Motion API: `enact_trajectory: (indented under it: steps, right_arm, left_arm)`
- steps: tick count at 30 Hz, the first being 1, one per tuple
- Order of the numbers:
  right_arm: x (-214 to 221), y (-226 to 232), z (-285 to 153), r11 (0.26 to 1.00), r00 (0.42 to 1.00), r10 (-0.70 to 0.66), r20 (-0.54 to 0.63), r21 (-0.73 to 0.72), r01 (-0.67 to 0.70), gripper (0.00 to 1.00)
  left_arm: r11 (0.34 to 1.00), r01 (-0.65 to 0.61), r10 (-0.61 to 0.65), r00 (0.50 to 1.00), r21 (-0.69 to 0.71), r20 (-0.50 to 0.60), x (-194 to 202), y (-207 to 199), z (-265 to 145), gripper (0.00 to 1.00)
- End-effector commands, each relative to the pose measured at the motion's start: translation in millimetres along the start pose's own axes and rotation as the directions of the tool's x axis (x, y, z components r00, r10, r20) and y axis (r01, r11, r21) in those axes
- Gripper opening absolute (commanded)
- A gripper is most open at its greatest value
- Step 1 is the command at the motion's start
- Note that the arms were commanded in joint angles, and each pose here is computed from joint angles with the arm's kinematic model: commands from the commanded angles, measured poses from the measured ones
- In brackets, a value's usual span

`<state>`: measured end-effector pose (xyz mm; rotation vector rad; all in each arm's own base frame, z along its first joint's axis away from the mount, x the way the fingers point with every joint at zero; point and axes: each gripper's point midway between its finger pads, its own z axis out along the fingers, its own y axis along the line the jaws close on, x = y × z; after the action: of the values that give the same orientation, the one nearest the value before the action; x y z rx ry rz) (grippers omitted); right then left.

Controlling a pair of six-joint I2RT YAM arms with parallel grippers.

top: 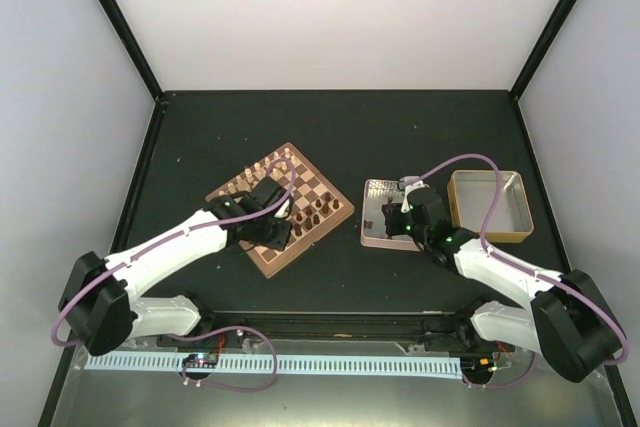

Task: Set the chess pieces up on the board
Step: Place the chess piece on the chessboard.

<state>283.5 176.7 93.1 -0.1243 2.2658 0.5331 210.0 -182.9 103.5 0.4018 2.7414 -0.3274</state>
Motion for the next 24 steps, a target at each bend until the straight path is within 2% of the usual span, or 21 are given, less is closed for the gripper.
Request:
enact_trajectory:
  steps: [1,8,18,24]
  right_arm:
    - [-14.9,3.1,0.2,1.0,0.999,0.005,0.041,0.005,-0.005,0.09]
    - [-14.7,3.0,0.9,1.0,0.999,0.003,0.035,0.009,-0.003,0.09]
    - [-15.6,2.6,0.4,1.0,0.999,0.003,0.038,0.012,-0.004,0.09]
    - [-15.6,3.3,0.7,1.0,0.999,0.007,0.037,0.009,-0.007,0.09]
  left_arm:
    - [0.998,-0.039,0.039,0.999,-0.051,-0.001,-2.4,1.8,9.7,0.02]
    - [0.996,-0.08,0.078,0.996,-0.031,-0.048,1.4,-6.3,27.1,0.01]
    - [0.991,-0.11,0.102,0.99,-0.072,-0.1,6.6,-1.8,37.2,0.02]
    - [0.993,-0.093,0.09,0.995,-0.072,-0.043,-5.6,-4.6,20.7,0.03]
